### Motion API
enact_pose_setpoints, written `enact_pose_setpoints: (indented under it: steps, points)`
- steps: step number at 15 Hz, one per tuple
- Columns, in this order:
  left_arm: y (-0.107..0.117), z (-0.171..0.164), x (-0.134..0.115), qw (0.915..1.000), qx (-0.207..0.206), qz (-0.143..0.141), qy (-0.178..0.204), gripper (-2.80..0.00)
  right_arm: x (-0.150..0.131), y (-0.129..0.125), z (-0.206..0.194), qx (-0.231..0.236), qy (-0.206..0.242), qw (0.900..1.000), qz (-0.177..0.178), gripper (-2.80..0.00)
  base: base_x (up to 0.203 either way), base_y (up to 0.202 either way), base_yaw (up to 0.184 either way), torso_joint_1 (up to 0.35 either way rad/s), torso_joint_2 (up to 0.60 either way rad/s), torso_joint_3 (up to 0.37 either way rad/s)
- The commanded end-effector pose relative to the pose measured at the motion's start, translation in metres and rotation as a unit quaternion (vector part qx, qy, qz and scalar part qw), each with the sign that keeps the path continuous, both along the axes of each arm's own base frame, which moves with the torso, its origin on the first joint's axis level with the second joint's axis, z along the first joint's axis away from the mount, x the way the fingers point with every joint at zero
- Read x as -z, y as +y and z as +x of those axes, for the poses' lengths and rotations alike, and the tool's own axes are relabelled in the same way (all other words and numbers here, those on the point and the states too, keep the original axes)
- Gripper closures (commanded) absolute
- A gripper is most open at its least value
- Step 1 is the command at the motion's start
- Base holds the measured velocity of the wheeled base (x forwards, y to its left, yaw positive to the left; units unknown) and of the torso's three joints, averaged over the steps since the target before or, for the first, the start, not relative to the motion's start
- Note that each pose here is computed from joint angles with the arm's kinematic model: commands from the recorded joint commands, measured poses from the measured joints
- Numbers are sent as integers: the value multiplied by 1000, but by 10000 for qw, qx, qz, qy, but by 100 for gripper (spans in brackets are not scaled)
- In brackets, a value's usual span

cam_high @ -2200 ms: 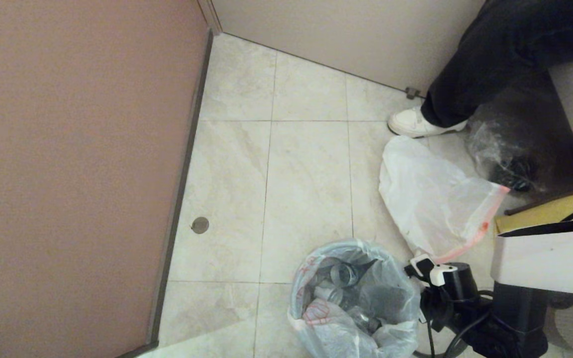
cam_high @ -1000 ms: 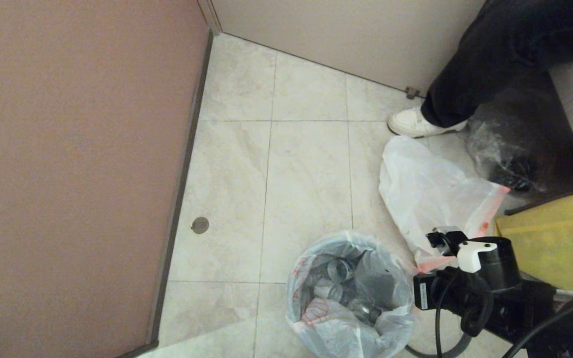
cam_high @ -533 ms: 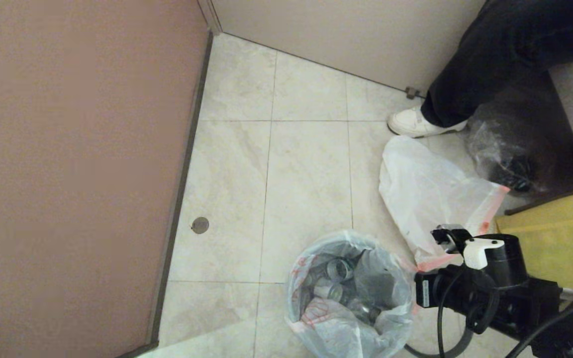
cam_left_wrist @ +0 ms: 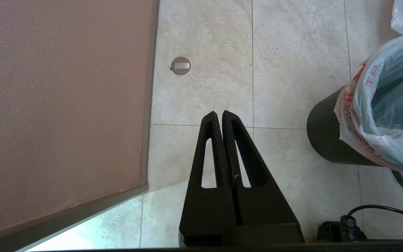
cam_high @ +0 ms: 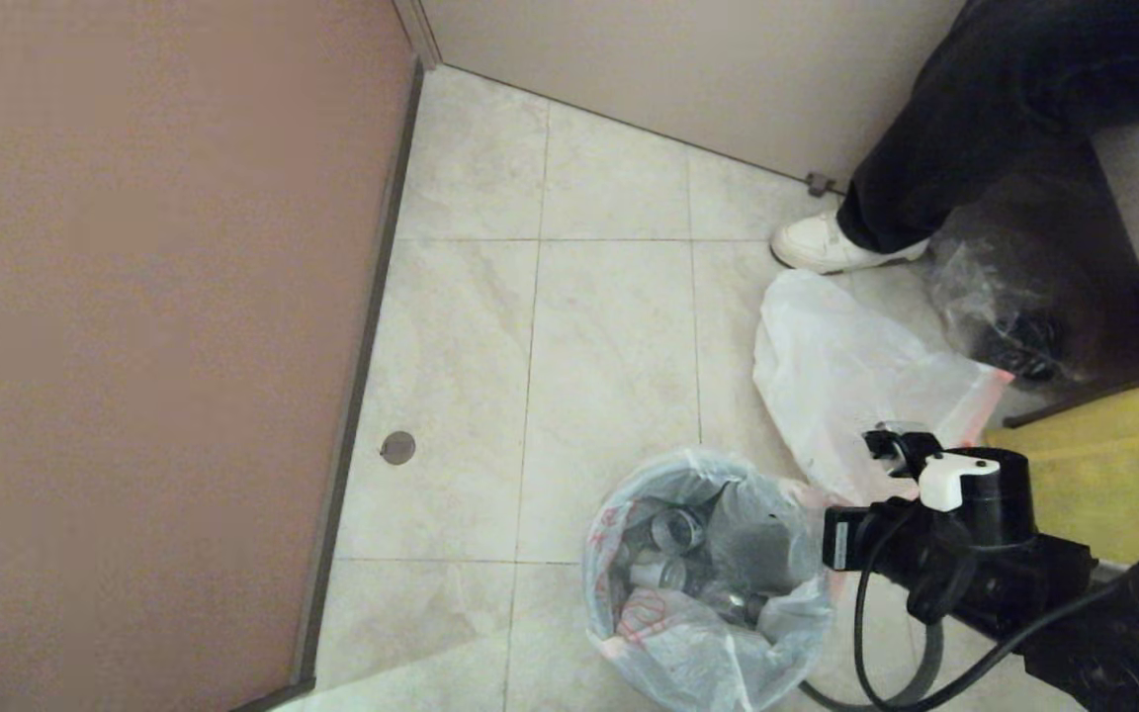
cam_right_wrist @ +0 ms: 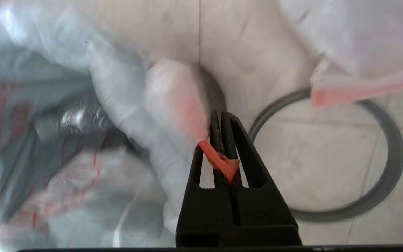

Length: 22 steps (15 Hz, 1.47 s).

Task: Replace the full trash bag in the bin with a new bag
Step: Place the trash bag on the floor

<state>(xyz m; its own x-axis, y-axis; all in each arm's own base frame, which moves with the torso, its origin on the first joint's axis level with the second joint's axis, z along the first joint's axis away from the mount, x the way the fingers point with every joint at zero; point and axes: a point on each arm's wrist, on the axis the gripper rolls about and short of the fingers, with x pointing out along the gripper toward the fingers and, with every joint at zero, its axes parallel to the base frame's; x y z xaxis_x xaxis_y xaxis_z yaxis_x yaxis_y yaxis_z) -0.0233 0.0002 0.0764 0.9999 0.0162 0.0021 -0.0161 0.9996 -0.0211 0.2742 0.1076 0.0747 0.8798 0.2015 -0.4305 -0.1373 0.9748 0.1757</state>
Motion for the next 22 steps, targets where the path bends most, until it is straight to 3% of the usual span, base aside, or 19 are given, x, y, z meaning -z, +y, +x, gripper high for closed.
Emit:
enact_pose_setpoints:
  steps: [1, 8, 10, 15, 19, 22]
  points:
    - [0, 0, 0, 10000, -4, -2, 3, 0, -6, -9, -4, -34, -95, 9997, 211, 0, 0, 0, 0, 0, 0, 0]
    - [0, 0, 0, 10000, -4, -2, 3, 0, -15, -17, -18, -133, -209, 9993, 290, 0, 0, 0, 0, 0, 0, 0]
    - [0, 0, 0, 10000, -4, -2, 10, 0, -6, -7, -21, -328, -39, 9992, 213, 0, 0, 0, 0, 0, 0, 0]
    - [0, 0, 0, 10000, -4, -2, 3, 0, 22, 36, -21, -1191, 89, 9923, -336, 0, 0, 0, 0, 0, 0, 0]
    - [0, 0, 0, 10000, -4, -2, 3, 0, 83, 52, -5, -1371, 685, 9822, -1088, 0, 0, 0, 0, 0, 0, 0]
    - [0, 0, 0, 10000, -4, -2, 10, 0, 81, 52, 0, -1331, 601, 9834, -1076, 0, 0, 0, 0, 0, 0, 0]
